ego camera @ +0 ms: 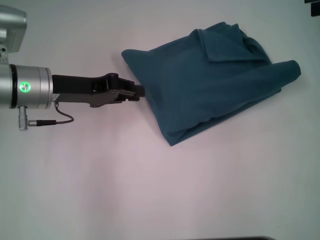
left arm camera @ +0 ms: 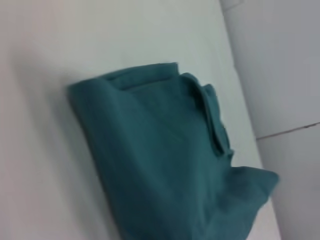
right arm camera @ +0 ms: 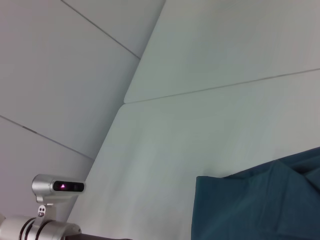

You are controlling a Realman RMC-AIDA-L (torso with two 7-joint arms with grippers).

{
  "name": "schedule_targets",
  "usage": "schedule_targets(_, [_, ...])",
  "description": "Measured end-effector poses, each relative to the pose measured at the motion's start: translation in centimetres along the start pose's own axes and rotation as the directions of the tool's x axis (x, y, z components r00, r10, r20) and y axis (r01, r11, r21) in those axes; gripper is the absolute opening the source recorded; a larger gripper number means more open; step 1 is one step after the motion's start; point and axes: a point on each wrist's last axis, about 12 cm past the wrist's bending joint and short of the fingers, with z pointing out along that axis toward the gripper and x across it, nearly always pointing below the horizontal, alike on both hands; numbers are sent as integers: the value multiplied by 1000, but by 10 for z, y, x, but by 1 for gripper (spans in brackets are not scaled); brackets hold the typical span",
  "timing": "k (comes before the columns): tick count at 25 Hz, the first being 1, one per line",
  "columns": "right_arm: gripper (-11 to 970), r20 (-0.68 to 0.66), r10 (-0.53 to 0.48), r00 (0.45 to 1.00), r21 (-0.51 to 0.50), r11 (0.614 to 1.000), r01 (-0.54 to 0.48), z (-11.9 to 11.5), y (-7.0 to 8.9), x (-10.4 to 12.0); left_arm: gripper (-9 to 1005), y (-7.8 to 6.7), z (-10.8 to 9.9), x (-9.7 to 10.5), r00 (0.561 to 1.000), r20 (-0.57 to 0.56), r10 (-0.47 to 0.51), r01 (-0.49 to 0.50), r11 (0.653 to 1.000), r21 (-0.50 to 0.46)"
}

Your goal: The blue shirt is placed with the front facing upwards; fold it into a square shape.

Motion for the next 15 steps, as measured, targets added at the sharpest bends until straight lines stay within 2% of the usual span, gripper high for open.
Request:
schedule_targets(7, [825,-2,-4,1000,-1,1000,4,1,0,0,358,4,-2,-2,997,37,-61,61,998,-10])
schedule_targets(11, [825,-2,-5,1000,-2,1000,5,1,1,-1,446,6,-5,-2,995,61,-85,85,996,-2])
schedule_targets(15, [825,-3,-6,1000,-2,1000,6,1,1,-1,535,5,12,4,996,30,-90,91,995,-46])
